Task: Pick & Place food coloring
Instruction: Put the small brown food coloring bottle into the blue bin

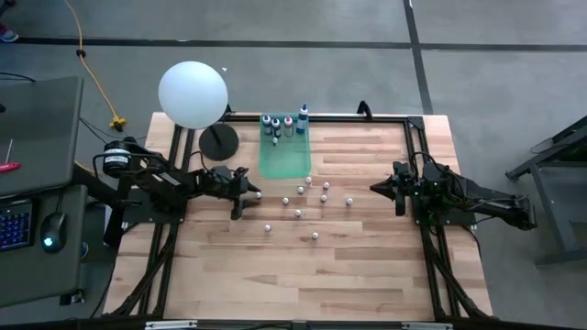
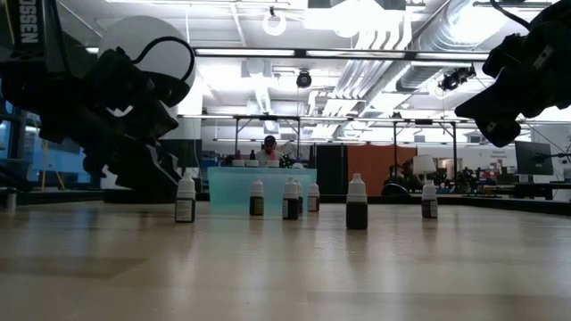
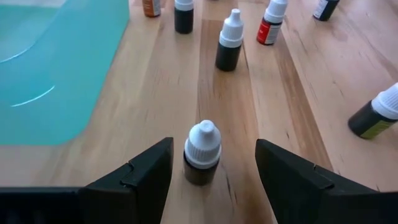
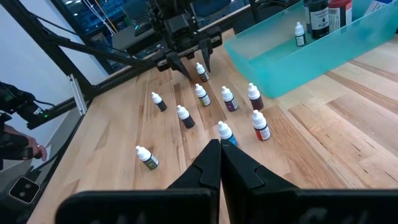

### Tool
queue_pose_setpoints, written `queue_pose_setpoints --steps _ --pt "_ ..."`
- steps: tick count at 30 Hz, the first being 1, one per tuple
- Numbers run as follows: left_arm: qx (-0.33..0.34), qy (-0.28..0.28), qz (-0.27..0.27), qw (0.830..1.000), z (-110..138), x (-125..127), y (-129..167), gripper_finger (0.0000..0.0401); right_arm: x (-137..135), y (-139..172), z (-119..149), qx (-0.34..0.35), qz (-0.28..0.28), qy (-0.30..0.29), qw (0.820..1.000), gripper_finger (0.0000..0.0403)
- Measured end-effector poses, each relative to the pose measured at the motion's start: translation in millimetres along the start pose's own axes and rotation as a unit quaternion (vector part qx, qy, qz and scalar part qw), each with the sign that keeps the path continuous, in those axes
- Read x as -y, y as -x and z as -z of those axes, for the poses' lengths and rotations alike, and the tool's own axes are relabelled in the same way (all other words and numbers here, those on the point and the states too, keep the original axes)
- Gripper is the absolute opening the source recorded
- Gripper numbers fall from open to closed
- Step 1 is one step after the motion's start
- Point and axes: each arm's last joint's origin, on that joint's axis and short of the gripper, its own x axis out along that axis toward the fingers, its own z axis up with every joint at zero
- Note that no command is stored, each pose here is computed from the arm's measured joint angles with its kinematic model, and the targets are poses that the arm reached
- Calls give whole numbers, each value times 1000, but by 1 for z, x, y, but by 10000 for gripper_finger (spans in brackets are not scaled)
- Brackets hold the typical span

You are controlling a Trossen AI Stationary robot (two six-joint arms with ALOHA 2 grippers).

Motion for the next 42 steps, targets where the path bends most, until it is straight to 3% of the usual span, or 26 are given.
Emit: queue_pose_setpoints --steps 14,26,42 --pt "9 -3 -19 1000 -2 -1 0 221 0 0 0 0 0 0 1000 0" --pt "8 -1 -18 1000 -2 -1 0 130 0 0 0 0 0 0 1000 0" --pt "8 2 -19 1000 -2 -1 0 74 0 0 0 0 0 0 1000 0"
